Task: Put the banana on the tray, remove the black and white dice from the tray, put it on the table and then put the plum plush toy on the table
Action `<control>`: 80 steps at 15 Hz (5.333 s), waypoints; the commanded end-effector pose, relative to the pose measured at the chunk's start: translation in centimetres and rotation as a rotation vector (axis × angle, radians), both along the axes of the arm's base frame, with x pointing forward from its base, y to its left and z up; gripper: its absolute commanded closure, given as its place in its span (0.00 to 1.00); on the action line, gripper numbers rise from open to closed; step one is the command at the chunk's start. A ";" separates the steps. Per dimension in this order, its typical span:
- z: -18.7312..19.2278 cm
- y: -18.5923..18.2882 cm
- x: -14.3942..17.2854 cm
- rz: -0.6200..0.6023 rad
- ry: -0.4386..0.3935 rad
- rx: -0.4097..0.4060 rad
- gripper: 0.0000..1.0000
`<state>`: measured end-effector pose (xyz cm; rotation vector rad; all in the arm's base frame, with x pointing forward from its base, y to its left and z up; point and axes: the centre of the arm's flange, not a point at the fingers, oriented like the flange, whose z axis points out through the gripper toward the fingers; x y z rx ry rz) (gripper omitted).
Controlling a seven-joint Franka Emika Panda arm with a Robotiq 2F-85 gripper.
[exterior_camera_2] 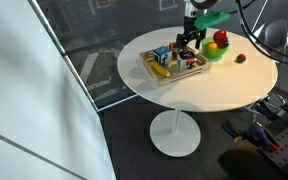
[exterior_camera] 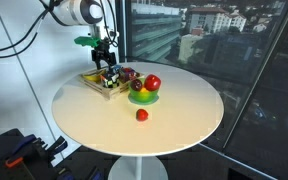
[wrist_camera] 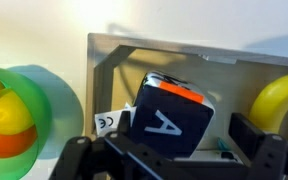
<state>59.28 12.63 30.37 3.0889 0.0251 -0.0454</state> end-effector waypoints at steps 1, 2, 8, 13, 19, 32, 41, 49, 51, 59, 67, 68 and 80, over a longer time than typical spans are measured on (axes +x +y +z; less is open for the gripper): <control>-0.6 0.1 0.3 -0.080 0.009 -0.012 0.00; -0.9 0.2 0.3 -0.097 0.011 -0.015 0.00; -1.9 0.2 0.6 -0.153 -0.003 -0.029 0.00; -2.6 0.2 1.0 -0.156 -0.003 -0.036 0.00; -3.3 -0.1 1.3 -0.157 -0.008 -0.048 0.00; -4.1 0.1 1.5 -0.127 0.017 -0.048 0.49; -1.5 0.6 0.0 -0.065 0.006 -0.035 0.93; 2.2 0.9 -1.9 0.021 -0.006 -0.018 0.92; 2.9 0.9 -2.9 0.055 0.003 -0.015 0.92; 3.7 1.1 -7.8 0.238 0.038 0.000 0.92; 2.8 2.1 -11.4 0.396 0.086 0.005 0.92; 2.6 2.3 -11.7 0.412 0.093 0.006 0.92; 0.0 3.5 -14.6 0.627 0.167 0.016 0.92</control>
